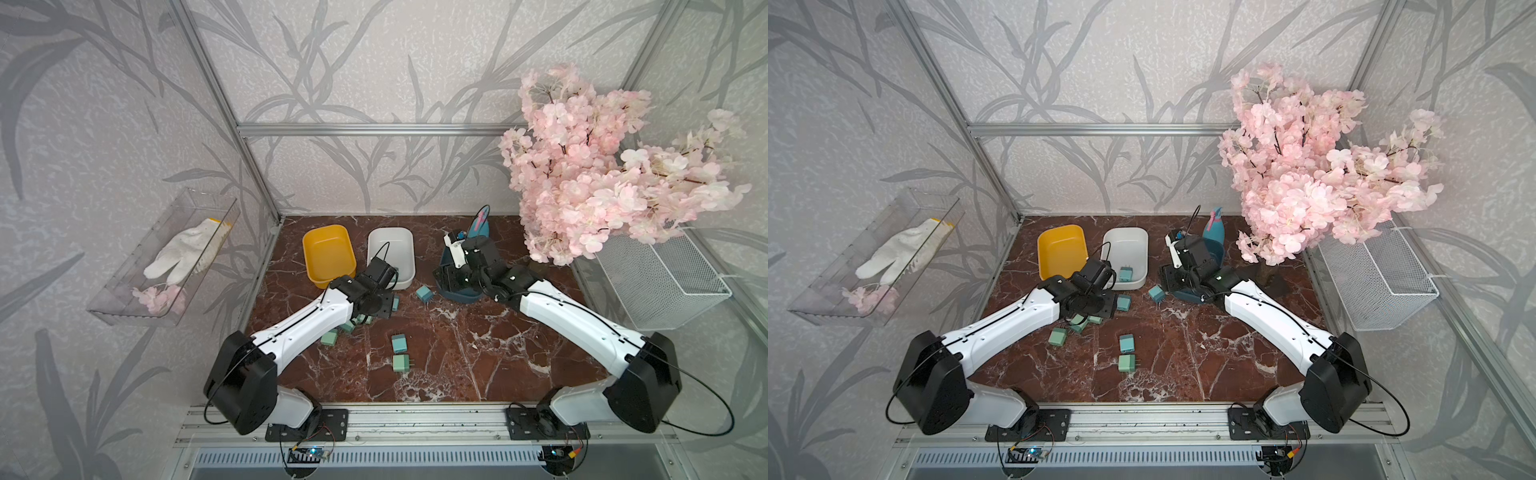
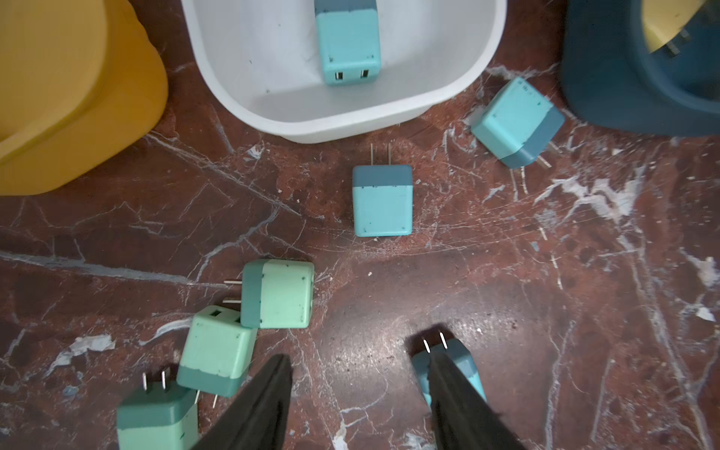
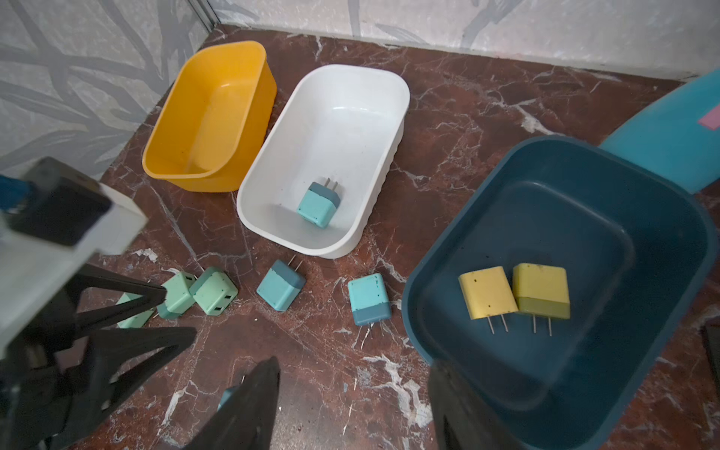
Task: Place the plugs by color into the storage box
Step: Pick up the plug from the center of the board.
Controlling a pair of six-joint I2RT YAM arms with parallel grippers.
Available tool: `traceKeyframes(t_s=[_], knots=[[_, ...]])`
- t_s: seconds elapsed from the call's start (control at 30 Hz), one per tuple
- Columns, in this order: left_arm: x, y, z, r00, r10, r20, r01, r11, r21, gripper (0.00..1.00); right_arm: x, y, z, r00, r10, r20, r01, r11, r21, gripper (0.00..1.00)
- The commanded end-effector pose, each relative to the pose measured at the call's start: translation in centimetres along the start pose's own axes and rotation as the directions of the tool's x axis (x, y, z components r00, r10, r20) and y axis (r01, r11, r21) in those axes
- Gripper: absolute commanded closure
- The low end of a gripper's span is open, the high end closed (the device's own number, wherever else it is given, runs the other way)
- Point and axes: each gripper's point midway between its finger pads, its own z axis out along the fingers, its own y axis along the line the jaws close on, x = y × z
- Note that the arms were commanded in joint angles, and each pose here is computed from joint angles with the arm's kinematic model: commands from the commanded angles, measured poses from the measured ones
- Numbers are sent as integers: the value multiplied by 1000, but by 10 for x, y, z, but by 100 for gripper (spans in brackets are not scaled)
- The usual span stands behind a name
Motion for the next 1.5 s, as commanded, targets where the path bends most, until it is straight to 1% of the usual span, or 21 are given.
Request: traceKeyframes(t_s=[0.0,0.13,0.3,0.5,0.67,0.9,1.2,1.3,1.47], knots=[[-24,-8,7,998,15,66,-15,1000,7,38,-2,2,-1,999,11,34,-11,1000,-11,34],[-31,-10,26,998,32,45,-32,999,-17,38,1,1,1,999,12,34,-11,1000,-12,34],[-36,-21,45,999,22,25,-22,1000,7,38,3,-2,4,999,2,38,-2,1000,0,33],[-31,-13,66,999,31,-28,-33,997,-64,38,10,-4,13,1000,-7,15,7,1000,0,33],[-28,-20,77,999,28,-37,-29,999,-31,38,18,-5,22,1000,-2,-1,2,1000,-1,32],[-25,-19,92,997,41,-69,-44,998,-52,40,23,-5,29,1000,-4,-14,4,1000,-10,32],[-22,-20,99,995,44,-88,-49,997,-56,47,25,-6,33,1000,-8,-25,8,1000,-10,32],[-21,-19,97,995,44,-93,-50,997,-56,54,25,-5,34,999,-9,-35,9,1000,-14,32],[-16,-14,89,994,41,-103,-49,996,-77,60,25,-4,31,1000,2,-28,-2,1000,-21,32]])
